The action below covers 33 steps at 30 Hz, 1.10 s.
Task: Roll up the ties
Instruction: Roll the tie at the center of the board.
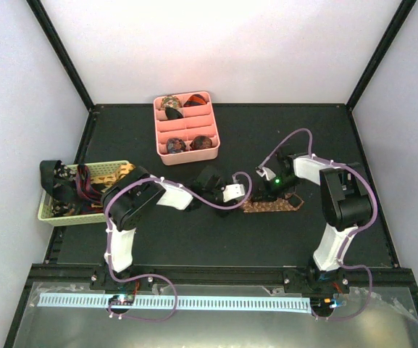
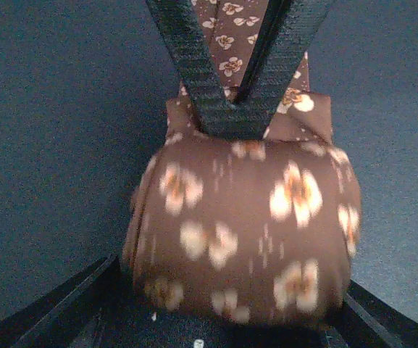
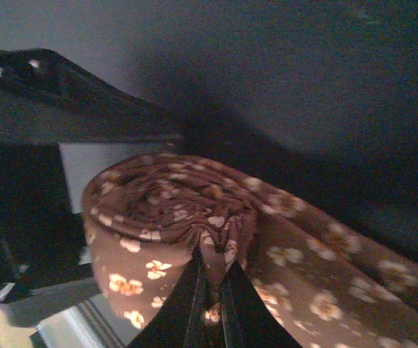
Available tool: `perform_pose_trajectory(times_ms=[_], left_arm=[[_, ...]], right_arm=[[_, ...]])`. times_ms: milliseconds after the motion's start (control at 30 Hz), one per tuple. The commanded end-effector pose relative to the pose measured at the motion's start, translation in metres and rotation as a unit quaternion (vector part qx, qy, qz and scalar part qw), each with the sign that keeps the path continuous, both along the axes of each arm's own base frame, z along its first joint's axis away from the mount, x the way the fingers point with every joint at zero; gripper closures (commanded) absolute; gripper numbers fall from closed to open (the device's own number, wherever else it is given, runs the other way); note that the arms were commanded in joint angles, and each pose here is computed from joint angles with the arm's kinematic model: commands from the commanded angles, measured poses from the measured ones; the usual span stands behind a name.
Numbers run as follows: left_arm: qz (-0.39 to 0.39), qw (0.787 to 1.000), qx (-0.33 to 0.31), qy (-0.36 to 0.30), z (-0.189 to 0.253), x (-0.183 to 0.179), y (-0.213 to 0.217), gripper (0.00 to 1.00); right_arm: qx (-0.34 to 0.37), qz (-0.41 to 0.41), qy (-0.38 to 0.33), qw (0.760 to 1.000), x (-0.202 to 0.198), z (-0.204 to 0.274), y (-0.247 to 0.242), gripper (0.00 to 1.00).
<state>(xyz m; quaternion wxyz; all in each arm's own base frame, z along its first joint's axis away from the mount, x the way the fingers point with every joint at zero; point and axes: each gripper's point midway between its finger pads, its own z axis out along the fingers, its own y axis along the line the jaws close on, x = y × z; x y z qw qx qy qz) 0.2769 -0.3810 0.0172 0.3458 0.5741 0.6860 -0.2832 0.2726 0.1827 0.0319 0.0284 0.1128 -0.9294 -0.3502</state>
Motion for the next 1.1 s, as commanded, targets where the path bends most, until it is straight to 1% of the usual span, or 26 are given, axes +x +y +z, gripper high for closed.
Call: perform_pose_trajectory(times_ms=[0, 100, 200, 367, 467, 600, 667, 767, 933, 1067], left_arm=[[-0.002, 0.999, -0.034, 0.027, 0.015, -0.006, 0.002, 0.28], [-0.002, 0.996, -0.091, 0.015, 0.041, -0.005, -0.002, 0.22], [-0.006, 0.993, -0.117, 0.017, 0.046, -0.010, -0.002, 0.19], [0.010, 0.990, -0.136, 0.042, 0.037, -0.010, -0.004, 0.18], [0.037, 0.988, -0.143, 0.037, 0.036, -0.005, 0.003, 0.18], [0.061, 0.985, -0.156, 0.035, 0.042, -0.005, 0.020, 0.17], [0.069, 0.985, -0.153, 0.032, 0.042, -0.008, 0.030, 0.17], [0.078, 0.986, -0.142, 0.028, 0.035, -0.014, 0.046, 0.14], [0.070, 0.984, -0.159, 0.026, 0.035, -0.006, 0.034, 0.11], [0.044, 0.985, -0.166, 0.009, 0.031, 0.000, 0.017, 0.11]], right_arm=[[-0.098, 0.009, 0.007, 0.995, -0.007, -0.033, -0.031, 0.98], [-0.111, 0.012, 0.004, 0.994, -0.004, -0.035, -0.035, 0.98], [-0.116, 0.012, 0.004, 0.993, -0.004, -0.035, -0.036, 0.98], [-0.121, 0.024, 0.006, 0.992, -0.010, -0.037, -0.033, 0.98], [-0.114, 0.028, -0.001, 0.993, -0.011, -0.044, -0.024, 0.98], [-0.078, 0.015, -0.036, 0.996, 0.008, -0.043, -0.002, 0.98], [-0.056, 0.013, -0.052, 0.997, 0.018, -0.039, 0.010, 0.98], [-0.045, 0.017, -0.062, 0.997, 0.025, -0.042, 0.018, 0.98], [-0.062, 0.022, -0.033, 0.997, 0.006, -0.054, 0.010, 0.98], [-0.078, 0.024, -0.020, 0.996, 0.000, -0.062, 0.004, 0.98]])
